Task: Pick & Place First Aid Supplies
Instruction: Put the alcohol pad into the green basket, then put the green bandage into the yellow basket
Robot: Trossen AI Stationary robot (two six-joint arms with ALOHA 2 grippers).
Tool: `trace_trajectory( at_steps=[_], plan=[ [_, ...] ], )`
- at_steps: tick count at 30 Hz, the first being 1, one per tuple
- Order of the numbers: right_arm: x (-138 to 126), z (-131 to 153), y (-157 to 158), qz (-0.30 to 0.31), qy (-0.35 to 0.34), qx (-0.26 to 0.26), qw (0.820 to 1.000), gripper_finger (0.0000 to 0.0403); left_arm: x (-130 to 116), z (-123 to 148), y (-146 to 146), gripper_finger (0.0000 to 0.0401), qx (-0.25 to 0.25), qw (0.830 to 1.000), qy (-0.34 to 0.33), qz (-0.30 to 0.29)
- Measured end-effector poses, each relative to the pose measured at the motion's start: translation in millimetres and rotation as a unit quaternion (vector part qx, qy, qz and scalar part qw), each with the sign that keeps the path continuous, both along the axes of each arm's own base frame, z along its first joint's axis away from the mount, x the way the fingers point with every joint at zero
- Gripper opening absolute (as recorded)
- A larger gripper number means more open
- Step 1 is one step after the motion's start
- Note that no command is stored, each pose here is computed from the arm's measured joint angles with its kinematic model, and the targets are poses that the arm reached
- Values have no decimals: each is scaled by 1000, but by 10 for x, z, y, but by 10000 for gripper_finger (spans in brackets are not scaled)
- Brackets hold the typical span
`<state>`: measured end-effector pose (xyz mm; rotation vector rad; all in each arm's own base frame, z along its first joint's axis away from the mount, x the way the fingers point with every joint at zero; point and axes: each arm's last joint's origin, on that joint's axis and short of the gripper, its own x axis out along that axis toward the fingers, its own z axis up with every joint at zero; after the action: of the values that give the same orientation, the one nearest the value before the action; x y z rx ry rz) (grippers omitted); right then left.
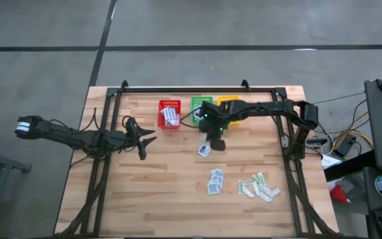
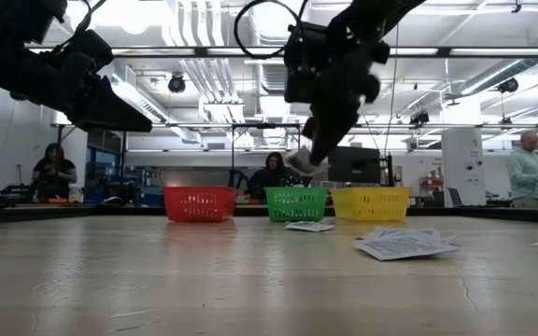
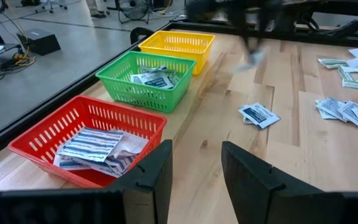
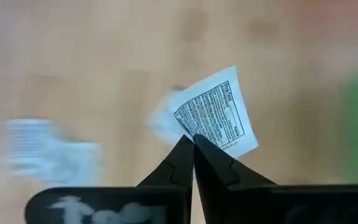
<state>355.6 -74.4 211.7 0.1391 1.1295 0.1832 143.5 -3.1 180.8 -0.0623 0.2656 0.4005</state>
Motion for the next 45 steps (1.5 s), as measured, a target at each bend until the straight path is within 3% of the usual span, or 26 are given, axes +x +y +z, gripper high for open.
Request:
trace_trajectory(
  at_steps=[6,10,14,19,34,38,45],
  plan=[
    [99,287,-151,0,-6,-223,975,8,0,0,0,133,0,1000,0,0],
    [185,474,-332,17,-21,-287,958,8,0,0,0,133,0,1000,0,0],
    [251,519,-599,-5,-22,-287,958,8,0,0,0,133,0,1000,0,0],
    [327,412,-870,-9,-14,-240,971,8,0,0,0,133,0,1000,0,0],
    [505,-65,-1175,-6,114,-175,978,11,-1,-4,0,133,2,1000,3,0],
    [556,-139,-1200,-2,133,-167,977,33,-2,-6,0,133,3,1000,4,-1],
    [623,-27,-1228,-11,114,-174,978,105,-2,-6,0,133,3,1000,5,-1]
  ],
)
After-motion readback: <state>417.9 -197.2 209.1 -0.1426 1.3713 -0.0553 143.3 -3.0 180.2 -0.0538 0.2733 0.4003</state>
